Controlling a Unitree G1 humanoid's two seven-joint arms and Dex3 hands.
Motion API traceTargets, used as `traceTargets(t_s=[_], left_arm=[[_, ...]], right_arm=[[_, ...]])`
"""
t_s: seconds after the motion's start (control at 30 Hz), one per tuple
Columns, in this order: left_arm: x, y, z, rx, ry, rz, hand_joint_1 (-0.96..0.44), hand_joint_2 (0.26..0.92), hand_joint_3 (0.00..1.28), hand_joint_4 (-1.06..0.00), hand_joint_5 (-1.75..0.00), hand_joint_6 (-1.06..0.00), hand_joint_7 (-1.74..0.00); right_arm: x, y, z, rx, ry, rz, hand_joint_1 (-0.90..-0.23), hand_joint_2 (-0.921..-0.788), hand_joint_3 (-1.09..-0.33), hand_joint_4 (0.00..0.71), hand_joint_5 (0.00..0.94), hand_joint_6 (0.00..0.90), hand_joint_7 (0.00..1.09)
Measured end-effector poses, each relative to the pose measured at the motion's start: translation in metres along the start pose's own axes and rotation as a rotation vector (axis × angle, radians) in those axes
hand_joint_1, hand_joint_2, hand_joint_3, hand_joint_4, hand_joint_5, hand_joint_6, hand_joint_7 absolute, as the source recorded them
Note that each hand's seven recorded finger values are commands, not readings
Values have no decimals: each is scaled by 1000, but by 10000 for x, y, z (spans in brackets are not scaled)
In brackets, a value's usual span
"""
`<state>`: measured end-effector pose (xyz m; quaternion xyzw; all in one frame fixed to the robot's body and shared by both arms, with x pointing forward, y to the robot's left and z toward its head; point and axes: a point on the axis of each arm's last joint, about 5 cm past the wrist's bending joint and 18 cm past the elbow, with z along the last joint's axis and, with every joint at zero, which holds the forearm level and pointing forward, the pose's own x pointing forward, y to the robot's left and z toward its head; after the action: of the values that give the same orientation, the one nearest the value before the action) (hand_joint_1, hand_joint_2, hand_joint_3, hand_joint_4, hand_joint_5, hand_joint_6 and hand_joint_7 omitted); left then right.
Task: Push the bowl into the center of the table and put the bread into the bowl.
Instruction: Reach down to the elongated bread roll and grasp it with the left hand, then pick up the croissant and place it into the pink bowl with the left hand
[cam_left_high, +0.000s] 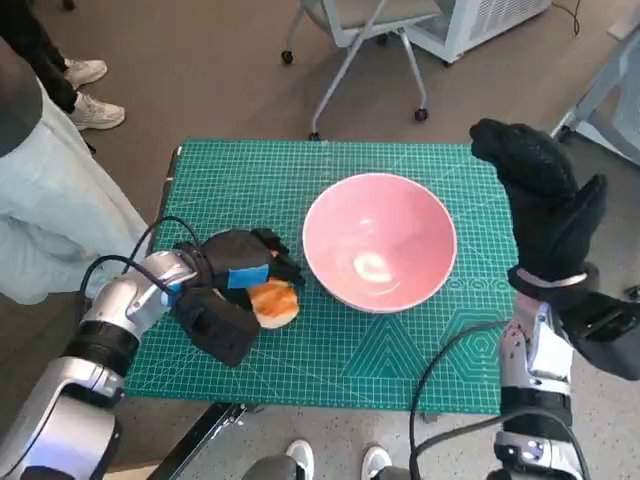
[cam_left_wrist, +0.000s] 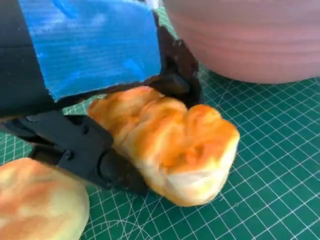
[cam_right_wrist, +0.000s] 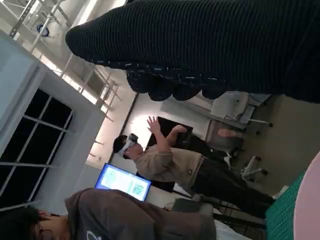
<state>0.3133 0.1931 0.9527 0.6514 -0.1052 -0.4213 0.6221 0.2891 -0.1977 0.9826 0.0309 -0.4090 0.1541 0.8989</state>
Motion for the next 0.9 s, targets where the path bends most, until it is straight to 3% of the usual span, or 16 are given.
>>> traceTargets(t_s=[0.6,0.9], left_arm=[[-56,133,3,-20,-39,14,2,920,25,-725,-1085,-691,-1140],[-295,501,25,-28,-86,182,2,916,19,-747,-1107,-698,-1089]], right_arm=[[-3,-2,-4,1,2,-1,-687,-921,-735,181,1,166,292],[-14,-25,-7,-3,8,-6,-683,-921,-734,182,1,169,288]])
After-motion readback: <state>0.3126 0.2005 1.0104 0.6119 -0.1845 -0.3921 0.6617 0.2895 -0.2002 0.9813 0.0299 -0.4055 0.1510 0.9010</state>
